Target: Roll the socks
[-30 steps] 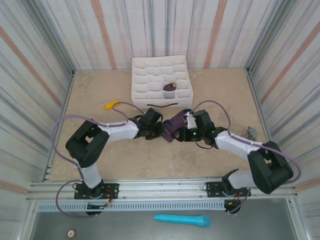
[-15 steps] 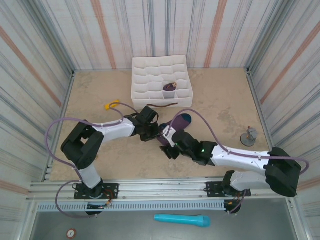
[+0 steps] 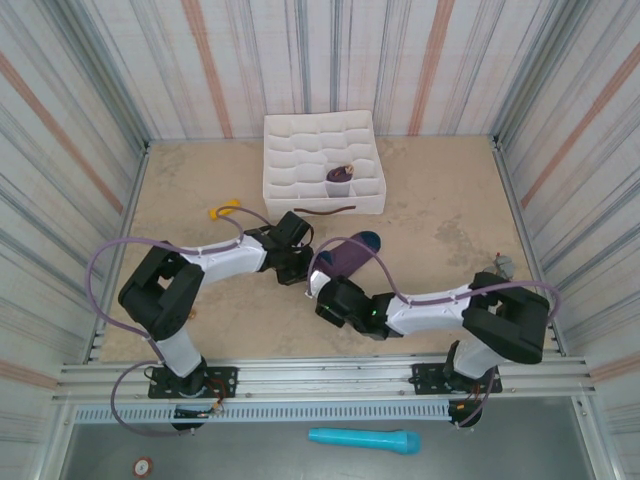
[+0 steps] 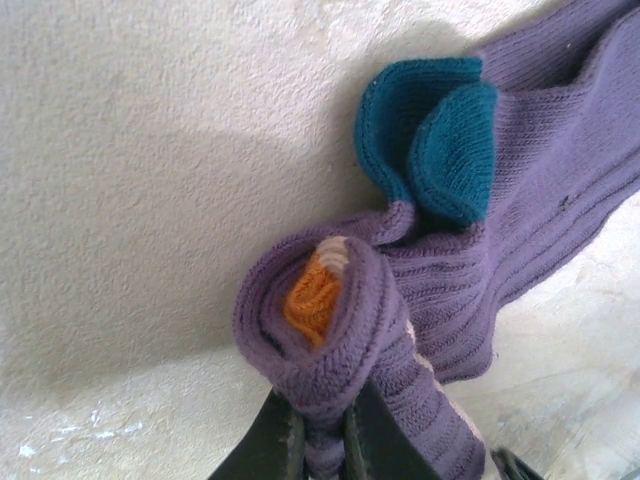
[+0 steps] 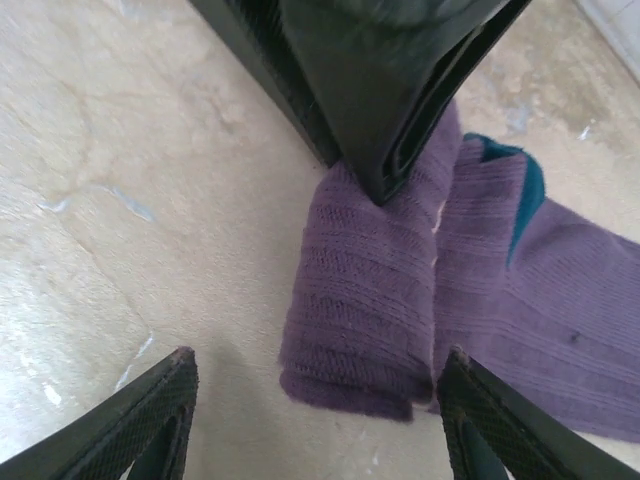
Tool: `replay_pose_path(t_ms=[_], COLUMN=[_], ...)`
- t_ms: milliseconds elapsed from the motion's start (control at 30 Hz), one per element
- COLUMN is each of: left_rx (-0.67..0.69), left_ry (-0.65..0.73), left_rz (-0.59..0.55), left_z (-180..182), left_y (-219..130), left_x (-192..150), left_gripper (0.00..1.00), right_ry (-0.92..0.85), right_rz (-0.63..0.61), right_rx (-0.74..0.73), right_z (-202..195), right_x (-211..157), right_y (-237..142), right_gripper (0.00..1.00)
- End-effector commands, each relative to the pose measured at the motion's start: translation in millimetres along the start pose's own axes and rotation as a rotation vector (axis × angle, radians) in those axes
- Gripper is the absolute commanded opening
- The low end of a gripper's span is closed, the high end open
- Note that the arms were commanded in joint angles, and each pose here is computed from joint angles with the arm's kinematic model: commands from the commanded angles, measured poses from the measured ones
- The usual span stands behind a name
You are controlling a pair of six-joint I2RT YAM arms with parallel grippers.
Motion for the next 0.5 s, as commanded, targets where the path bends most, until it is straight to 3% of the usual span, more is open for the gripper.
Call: replay_pose_path(t_ms=[0,167,467], left_rx=[0.001,-0.013,-0.023], left_ry=[0.013,0.011,0.013], left_rz=[0.031,0.046,0.050], left_z=[5,5,6], left_y=[-8,-8,-7], left_x=[-10,-11,-11], left_gripper=[0.02,0.02,0.02], right_ry=[-0.014,-0.034,-0.015], right_rz=[-0.049,-0.025,0.033], right_rx=[-0.057,-0.088,-0.105], right_z=[-1,-1,0], right_x=[15,6,-15], right_y=[6,16,30], right_gripper=[0.65,0.62,0.40])
Point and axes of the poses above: each hand's point on the last joint's axis, 136 mm out from that joint toward the fingers, its own y axis out along the fingers, its own z axis along the line the jaws close on, x = y × z, the point moved 2 cm from there along -y, back along the fingers, and after that the axes turned 8 degrees about y, right-handed, at the moved point
